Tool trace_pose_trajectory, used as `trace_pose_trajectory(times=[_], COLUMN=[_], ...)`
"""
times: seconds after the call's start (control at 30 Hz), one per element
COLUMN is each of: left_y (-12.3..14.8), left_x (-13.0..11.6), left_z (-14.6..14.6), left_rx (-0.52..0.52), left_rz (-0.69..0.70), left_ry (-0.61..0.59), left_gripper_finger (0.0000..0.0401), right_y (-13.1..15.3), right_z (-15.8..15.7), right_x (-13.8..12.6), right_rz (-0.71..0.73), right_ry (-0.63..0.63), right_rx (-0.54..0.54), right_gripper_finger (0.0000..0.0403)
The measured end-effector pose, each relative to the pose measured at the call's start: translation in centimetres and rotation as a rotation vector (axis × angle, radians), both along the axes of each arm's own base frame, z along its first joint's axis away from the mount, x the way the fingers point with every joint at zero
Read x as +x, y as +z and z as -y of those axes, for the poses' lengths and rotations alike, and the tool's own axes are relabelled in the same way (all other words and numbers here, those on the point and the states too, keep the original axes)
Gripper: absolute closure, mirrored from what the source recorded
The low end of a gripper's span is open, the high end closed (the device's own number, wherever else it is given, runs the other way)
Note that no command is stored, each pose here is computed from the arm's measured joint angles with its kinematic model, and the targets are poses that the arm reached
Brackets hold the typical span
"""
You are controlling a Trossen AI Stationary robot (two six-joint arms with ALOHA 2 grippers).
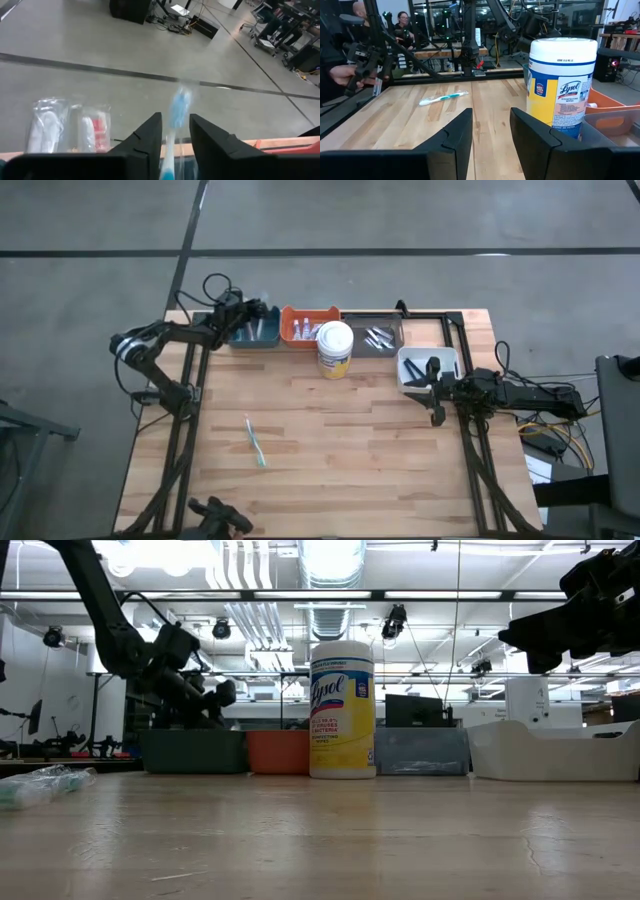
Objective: Pick & Place Travel size toiletries
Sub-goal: Put the green toothbrush into the blue bin
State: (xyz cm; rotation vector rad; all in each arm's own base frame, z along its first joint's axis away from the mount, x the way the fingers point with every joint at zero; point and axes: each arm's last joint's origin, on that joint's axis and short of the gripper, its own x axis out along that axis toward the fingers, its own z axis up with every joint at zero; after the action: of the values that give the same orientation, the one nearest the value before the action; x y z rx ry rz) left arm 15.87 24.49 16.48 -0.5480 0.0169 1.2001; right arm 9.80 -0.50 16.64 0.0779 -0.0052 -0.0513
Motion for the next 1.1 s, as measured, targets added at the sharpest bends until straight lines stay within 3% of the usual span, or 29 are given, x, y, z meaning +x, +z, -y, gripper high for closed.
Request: trace_pose_trajectory(times=[0.23, 0.5, 0.87, 1.1], left_y=[2.4, 6.5, 9.4, 10.0], left_x=[-0.1, 0.8, 3.7, 5.4], left_z=[0.7, 3.8, 10.1, 14.8], left_rx=[0.069, 0.216, 0.336, 0.403], left_rz=[0.053, 0.112, 0.062, 0.012], left_ry=[-0.027, -0.143, -0.424, -0.714], left_gripper_finger=[0.0287, 0.0289, 0.0289, 0.0289], right_y=[0.0, 0.0, 0.0, 0.0], right_z=[0.0, 0.0, 0.0, 0.0], right_x=[0.0, 0.0, 0.0, 0.0], right_rz=[0.0, 0.0, 0.0, 0.0], right_ry=[0.0, 0.0, 0.0, 0.0], right_rx=[-0.002, 0.0, -0.002, 0.0], right_gripper_finger=[0.0273, 0.0273, 0.0273, 0.0273])
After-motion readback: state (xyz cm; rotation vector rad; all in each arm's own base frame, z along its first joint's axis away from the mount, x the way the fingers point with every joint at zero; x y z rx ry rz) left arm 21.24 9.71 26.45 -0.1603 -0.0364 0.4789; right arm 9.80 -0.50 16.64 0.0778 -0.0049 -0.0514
